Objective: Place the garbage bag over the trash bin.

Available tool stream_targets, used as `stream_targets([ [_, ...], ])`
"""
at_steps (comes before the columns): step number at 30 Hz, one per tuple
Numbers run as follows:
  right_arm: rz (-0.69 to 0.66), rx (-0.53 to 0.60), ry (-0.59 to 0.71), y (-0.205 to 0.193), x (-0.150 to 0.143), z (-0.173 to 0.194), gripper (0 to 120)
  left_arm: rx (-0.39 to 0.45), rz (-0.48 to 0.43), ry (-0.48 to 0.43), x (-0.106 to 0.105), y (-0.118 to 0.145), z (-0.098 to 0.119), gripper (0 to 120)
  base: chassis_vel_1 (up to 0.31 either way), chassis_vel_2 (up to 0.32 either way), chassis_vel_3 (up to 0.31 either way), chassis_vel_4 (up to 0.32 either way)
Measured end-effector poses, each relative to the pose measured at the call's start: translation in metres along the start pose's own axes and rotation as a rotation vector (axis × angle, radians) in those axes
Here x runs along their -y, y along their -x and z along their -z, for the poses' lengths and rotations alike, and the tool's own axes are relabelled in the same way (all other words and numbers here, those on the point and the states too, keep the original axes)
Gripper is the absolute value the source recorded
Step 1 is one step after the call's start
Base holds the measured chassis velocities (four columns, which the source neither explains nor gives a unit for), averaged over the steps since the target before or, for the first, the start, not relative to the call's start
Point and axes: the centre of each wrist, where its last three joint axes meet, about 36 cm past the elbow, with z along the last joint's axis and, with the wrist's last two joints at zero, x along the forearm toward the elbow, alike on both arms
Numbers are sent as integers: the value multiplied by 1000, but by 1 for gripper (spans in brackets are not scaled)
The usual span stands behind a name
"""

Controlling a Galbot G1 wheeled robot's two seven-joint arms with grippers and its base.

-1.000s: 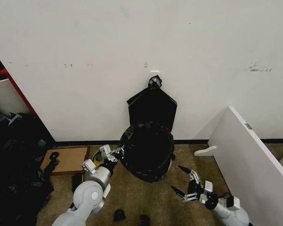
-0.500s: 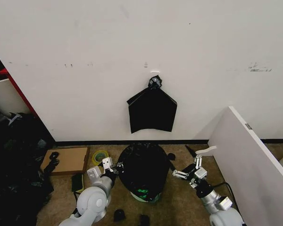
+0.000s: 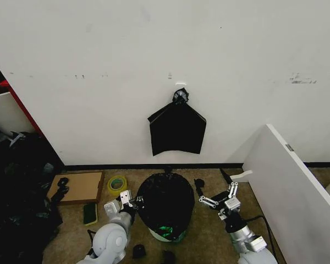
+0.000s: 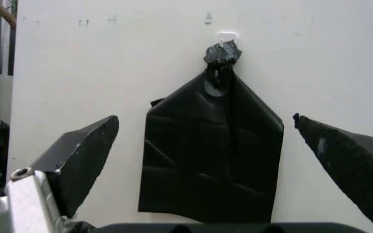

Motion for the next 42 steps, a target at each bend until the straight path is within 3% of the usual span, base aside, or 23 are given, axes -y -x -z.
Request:
stream_targets([
  [1, 0, 0, 0, 0, 0, 0, 100, 0, 0, 0, 0, 0, 0, 23, 0, 0, 0, 0],
  [16, -57, -26, 14, -7, 1, -9, 100, 115, -41, 72, 13, -54, 0, 82, 0, 0, 0, 0],
  [18, -60, -25, 14, -7, 1, -9, 100, 146, -48, 92, 13, -57, 0, 85, 0, 0, 0, 0],
  [21, -86, -24, 13, -3, 1, -8, 100, 356, -124, 180, 11, -59, -6, 97, 0, 0, 0, 0],
  [22, -120, -33, 1, 0, 0, -5, 100, 470, -171, 237, 7, -56, -9, 99, 0, 0, 0, 0],
  [25, -247, -79, -56, 9, -6, 4, 100, 702, -243, 404, 1, -46, -11, 100, 0, 0, 0, 0],
  [26, -247, -79, -56, 9, -6, 4, 100, 702, -243, 404, 1, -46, -11, 100, 0, 0, 0, 0],
  [29, -311, -98, -69, 15, -10, 15, 100, 818, -247, 506, -4, -43, -11, 100, 0, 0, 0, 0],
  [34, -341, -146, -145, 19, 6, 30, 100, 862, -187, 444, -4, -56, -5, 100, 0, 0, 0, 0],
  [36, -352, -148, -204, 22, 25, 33, 100, 893, -141, 418, -9, -59, 3, 100, 0, 0, 0, 0],
  [38, -369, -151, -231, 24, 38, 38, 100, 921, -106, 419, -19, -61, 15, 100, 0, 0, 0, 0],
  [42, -392, -168, -178, 22, 62, 49, 100, 955, -65, 435, -59, -60, 53, 100, 0, 0, 0, 0],
])
